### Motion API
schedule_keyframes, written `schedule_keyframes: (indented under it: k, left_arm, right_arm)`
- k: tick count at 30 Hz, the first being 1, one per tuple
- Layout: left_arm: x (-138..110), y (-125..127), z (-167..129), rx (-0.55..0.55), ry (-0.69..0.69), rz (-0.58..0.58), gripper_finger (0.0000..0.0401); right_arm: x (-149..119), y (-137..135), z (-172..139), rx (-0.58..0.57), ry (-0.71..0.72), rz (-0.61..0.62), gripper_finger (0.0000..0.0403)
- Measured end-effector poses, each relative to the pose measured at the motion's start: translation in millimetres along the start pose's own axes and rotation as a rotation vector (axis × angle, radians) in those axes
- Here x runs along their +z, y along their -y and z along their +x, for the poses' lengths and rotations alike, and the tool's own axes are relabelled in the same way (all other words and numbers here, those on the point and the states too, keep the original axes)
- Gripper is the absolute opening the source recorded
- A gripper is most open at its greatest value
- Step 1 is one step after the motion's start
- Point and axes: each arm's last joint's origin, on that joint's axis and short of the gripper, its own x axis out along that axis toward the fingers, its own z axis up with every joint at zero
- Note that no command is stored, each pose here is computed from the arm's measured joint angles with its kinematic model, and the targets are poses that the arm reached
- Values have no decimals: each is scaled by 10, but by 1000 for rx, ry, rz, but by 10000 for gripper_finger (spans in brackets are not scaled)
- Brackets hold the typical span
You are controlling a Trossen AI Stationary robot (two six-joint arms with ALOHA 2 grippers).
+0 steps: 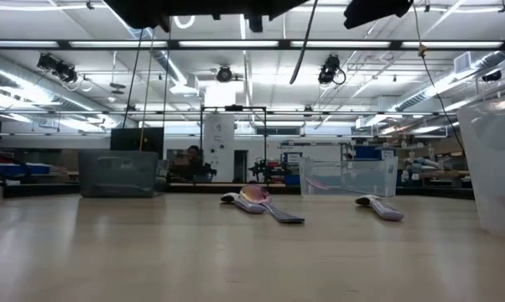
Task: Sort silverware by color (type)
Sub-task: Put the blue spoon into the top transparent bin
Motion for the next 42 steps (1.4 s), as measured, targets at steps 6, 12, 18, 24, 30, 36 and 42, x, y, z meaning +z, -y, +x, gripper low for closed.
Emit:
schedule_keyframes:
  k: [6, 12, 18, 24, 30, 36, 42]
  left_arm:
    - [-60, -24, 4, -43, -43, 3, 17]
    - [-11, -34, -5, -65, -12, 12, 17]
    - [41, -42, -5, -96, 52, 34, 18]
    - [89, -18, -11, -121, 104, 51, 18]
    - [135, 63, -26, -159, 142, 49, 18]
    - [171, 132, -39, -174, 168, 45, 18]
    - [192, 138, -44, -171, 187, 42, 18]
  right_arm:
    - [16, -19, 68, 9, 0, 22, 184]
    - [-54, -39, 124, -3, -15, 6, 184]
    - [-92, -104, 91, 12, 34, -27, 184]
    - [-89, -160, 112, -14, 125, -43, 184]
    - [9, -215, 140, -8, 295, -51, 184]
    - [-5, -278, 208, 7, 394, -107, 184]
    - [11, -234, 258, -13, 422, -99, 184]
